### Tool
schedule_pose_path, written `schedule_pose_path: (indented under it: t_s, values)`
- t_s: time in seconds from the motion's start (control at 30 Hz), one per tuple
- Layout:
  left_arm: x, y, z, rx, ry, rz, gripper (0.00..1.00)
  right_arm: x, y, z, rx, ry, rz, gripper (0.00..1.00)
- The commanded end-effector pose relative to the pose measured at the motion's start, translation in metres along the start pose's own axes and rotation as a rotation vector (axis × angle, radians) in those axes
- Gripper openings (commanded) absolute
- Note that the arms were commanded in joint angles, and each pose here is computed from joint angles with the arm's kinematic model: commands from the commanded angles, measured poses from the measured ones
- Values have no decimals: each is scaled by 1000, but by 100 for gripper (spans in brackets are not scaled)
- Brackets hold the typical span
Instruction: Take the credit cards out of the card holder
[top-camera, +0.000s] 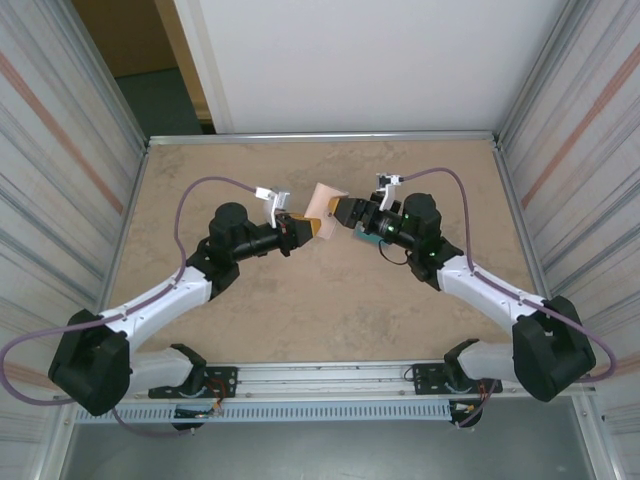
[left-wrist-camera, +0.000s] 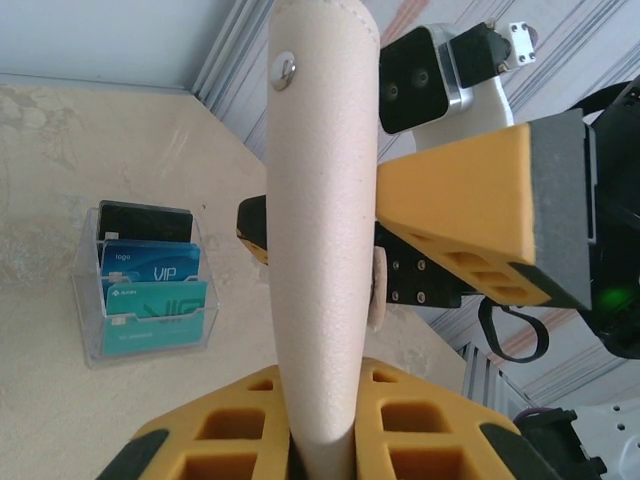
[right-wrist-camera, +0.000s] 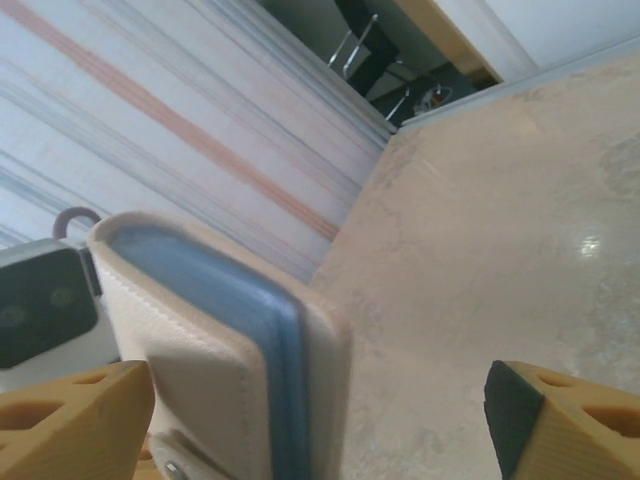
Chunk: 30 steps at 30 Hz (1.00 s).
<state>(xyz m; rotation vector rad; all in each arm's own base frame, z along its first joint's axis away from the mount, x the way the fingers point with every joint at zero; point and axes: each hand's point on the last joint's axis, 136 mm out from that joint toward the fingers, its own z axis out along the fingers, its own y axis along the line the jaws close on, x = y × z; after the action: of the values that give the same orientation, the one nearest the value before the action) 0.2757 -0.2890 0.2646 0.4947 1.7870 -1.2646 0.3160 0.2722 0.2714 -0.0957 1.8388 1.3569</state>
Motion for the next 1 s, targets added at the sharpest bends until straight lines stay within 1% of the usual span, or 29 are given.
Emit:
schedule_pose_path:
  t_s: [0.0,0.1,0.13,0.23,0.3,0.33,0.37,0.47,0.57,0.67,0.7,0.83,0.97]
  values:
    - [-9,-3,2,13,-45,-6,0,-12,32,6,-109,-14,-44,82]
    - [-9,-3,6,23,-45,-20,1,-9,34,9,-122,6,-47,75]
    - [-9,-3,7,28,-45,-24,1,-9,35,9,-126,8,-50,72]
    - [-8,-4,10,42,-36,-31,7,-9,36,9,-125,11,-56,55]
    - [-6,-4,11,49,-25,-38,13,-10,37,9,-124,15,-59,40]
    - [-5,-3,12,50,-20,-41,17,-9,37,8,-124,19,-59,35]
    - [-4,-3,12,53,-15,-43,23,-9,38,8,-125,20,-61,30]
    - [1,-4,12,60,9,-42,36,-7,38,6,-120,31,-64,21]
    - [3,-6,11,81,38,-34,51,-5,40,2,-116,50,-75,14]
    - [3,-7,6,113,54,-35,64,-2,40,-2,-112,75,-87,12]
    - [2,-7,5,124,58,-36,66,0,40,-4,-113,85,-91,12]
    - [-1,-9,-4,155,69,-30,67,1,40,-12,-113,106,-110,12]
    - [3,-12,-11,162,107,-3,65,0,44,-20,-135,126,-122,10]
